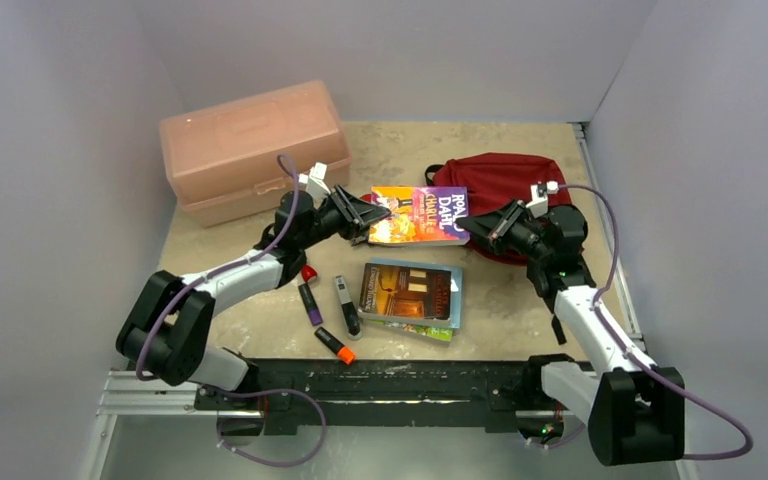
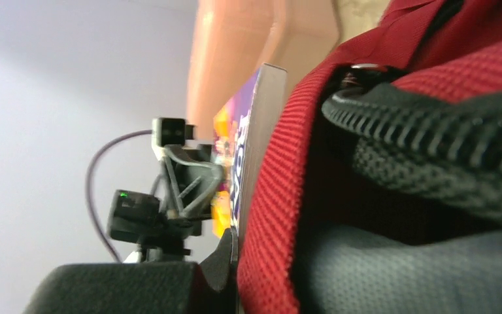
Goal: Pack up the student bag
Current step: Pick up the book from the center of the board.
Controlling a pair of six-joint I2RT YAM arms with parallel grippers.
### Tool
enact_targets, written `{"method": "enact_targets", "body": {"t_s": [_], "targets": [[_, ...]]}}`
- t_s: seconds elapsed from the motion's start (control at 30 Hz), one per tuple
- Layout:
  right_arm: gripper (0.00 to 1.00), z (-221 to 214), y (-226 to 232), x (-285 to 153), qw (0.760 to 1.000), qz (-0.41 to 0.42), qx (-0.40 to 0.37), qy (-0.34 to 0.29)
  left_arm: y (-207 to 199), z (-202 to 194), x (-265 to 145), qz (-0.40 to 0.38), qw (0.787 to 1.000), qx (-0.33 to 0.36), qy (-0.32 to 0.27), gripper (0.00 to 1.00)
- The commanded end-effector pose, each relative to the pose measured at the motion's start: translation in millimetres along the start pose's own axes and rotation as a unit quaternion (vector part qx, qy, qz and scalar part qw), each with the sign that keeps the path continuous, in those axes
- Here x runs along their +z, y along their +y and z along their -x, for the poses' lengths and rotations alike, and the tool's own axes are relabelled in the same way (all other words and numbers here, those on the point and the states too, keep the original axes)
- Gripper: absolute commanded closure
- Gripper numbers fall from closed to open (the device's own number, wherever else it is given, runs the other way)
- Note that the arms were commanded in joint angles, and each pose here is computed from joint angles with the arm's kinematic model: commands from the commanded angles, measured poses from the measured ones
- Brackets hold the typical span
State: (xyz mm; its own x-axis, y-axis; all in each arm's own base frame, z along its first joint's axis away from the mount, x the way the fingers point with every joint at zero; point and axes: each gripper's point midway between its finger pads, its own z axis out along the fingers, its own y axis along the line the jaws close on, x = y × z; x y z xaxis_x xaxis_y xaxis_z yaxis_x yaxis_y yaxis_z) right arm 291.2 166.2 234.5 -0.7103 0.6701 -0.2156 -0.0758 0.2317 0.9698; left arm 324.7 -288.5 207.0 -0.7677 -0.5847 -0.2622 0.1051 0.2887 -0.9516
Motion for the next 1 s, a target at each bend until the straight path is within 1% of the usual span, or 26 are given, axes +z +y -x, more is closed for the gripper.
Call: {"method": "enact_targets", "body": {"t_s": [0.0,0.03,0.07,0.1,0.17,0.2,0.27,0.37,0.47,0.57,0.63,0.73,0.8,0.87,0.97], "targets": [[0.74,24.2,-17.8,-0.2,0.985,-0.077,-0.156,0.001,-42.9,11.6,1.6,-0.088,0.996,0.014,-0.012,0.89],[0.60,40.0,-45.6,-4.4,0.968,-0.161,-0.191,-0.012,-41.9,12.8,2.3,-0.078,0.997,0.024,-0.014,0.95],[0.48,47.8,-62.4,-10.4,0.952,-0.212,-0.220,-0.006,-41.1,14.5,2.3,-0.066,0.997,0.036,-0.017,0.99],[0.37,49.4,-73.8,-14.7,0.941,-0.240,-0.237,0.007,-41.9,16.7,1.3,-0.057,0.997,0.047,-0.020,1.00],[0.20,43.2,-86.2,-22.8,0.927,-0.267,-0.261,0.047,-42.4,22.2,-3.4,-0.035,0.996,0.074,-0.033,1.00],[0.13,33.4,-85.4,-24.7,0.927,-0.258,-0.263,0.072,-45.0,26.0,-6.2,-0.027,0.995,0.090,-0.041,1.00],[0.02,12.8,-80.9,-29.6,0.933,-0.230,-0.257,0.107,-48.8,32.7,-13.1,-0.008,0.990,0.128,-0.053,1.00],[0.01,-11.1,-68.8,-41.1,0.940,-0.195,-0.252,0.124,-58.9,35.7,-20.3,0.001,0.983,0.178,-0.049,1.00],[0.01,-23.0,-46.3,-49.9,0.946,-0.152,-0.264,0.111,-74.5,25.3,-20.6,-0.030,0.977,0.211,-0.010,1.00],[0.01,-32.1,-27.2,-53.0,0.948,-0.106,-0.279,0.113,-95.7,7.2,-17.0,-0.093,0.969,0.225,0.054,1.00],[0.01,-40.1,-10.3,-55.1,0.951,-0.066,-0.279,0.118,-109.4,-3.0,-16.1,-0.127,0.959,0.234,0.097,1.00],[0.01,-43.3,5.5,-59.1,0.953,-0.046,-0.280,0.111,-128.0,-19.1,-21.8,-0.183,0.934,0.258,0.165,1.00],[0.01,-41.2,10.5,-63.5,0.950,-0.053,-0.291,0.102,-139.1,-27.5,-29.9,-0.210,0.914,0.278,0.206,1.00],[0.01,-36.9,13.9,-69.3,0.944,-0.070,-0.311,0.091,-140.7,-35.5,-38.9,-0.223,0.896,0.298,0.242,1.00],[0.01,-42.1,26.9,-78.5,0.932,-0.056,-0.345,0.097,-138.0,-45.6,-52.6,-0.236,0.871,0.327,0.280,1.00]]}}
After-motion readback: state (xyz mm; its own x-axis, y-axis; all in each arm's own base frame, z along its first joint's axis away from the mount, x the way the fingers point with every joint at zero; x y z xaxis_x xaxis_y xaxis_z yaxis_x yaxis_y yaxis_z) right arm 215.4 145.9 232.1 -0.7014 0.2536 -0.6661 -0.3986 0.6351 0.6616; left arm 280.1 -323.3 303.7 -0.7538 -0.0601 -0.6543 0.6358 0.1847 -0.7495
